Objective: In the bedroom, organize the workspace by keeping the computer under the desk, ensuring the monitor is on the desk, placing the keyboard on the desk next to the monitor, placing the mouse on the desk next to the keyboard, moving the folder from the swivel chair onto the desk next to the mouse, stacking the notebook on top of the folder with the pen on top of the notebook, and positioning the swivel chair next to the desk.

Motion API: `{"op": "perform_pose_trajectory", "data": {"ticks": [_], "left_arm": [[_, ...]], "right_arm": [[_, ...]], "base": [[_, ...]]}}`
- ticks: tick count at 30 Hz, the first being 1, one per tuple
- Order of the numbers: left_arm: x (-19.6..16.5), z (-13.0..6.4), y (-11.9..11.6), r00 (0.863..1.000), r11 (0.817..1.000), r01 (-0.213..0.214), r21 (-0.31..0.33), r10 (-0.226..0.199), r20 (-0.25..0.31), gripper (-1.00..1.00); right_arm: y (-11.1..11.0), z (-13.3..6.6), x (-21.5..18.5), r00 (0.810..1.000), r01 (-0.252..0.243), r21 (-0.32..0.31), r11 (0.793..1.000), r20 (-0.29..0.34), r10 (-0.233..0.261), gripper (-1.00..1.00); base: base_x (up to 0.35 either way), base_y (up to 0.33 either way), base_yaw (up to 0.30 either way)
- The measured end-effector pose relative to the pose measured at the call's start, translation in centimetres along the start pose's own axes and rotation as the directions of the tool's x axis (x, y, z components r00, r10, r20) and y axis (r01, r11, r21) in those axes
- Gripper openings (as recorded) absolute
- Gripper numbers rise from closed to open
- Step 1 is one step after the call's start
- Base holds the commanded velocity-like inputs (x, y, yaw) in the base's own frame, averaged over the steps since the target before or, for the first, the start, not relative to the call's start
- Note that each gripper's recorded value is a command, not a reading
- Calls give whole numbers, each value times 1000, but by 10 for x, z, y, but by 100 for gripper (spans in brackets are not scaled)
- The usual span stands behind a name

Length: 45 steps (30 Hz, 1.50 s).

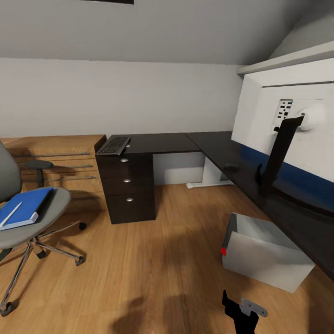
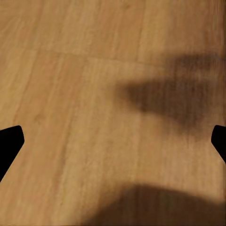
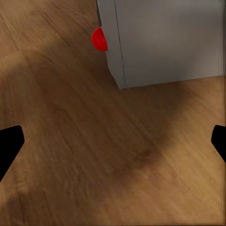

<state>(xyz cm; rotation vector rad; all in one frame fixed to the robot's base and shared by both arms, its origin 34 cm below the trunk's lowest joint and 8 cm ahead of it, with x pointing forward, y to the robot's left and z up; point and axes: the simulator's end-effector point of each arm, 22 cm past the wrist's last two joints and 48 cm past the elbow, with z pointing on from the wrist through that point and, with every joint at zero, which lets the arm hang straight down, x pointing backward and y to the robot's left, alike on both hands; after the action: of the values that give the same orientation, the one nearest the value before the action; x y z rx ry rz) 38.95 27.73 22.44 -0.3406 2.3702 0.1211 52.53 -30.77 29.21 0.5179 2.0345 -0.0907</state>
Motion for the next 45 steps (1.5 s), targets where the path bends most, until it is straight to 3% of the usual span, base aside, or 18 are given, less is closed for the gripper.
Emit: {"op": "perform_pose_trajectory", "data": {"ticks": [27,45], "left_arm": [[0,0,0,1000,1000,0,0,0,-1,100],[0,0,0,1000,1000,-1,0,1,0,100]], "right_arm": [[2,0,1,1000,-2,-2,1000,-1,2,100],[2,0,0,1000,-2,-3,1000,-1,2,100]], "base": [[8,4,-9],[216,177,0]]}}
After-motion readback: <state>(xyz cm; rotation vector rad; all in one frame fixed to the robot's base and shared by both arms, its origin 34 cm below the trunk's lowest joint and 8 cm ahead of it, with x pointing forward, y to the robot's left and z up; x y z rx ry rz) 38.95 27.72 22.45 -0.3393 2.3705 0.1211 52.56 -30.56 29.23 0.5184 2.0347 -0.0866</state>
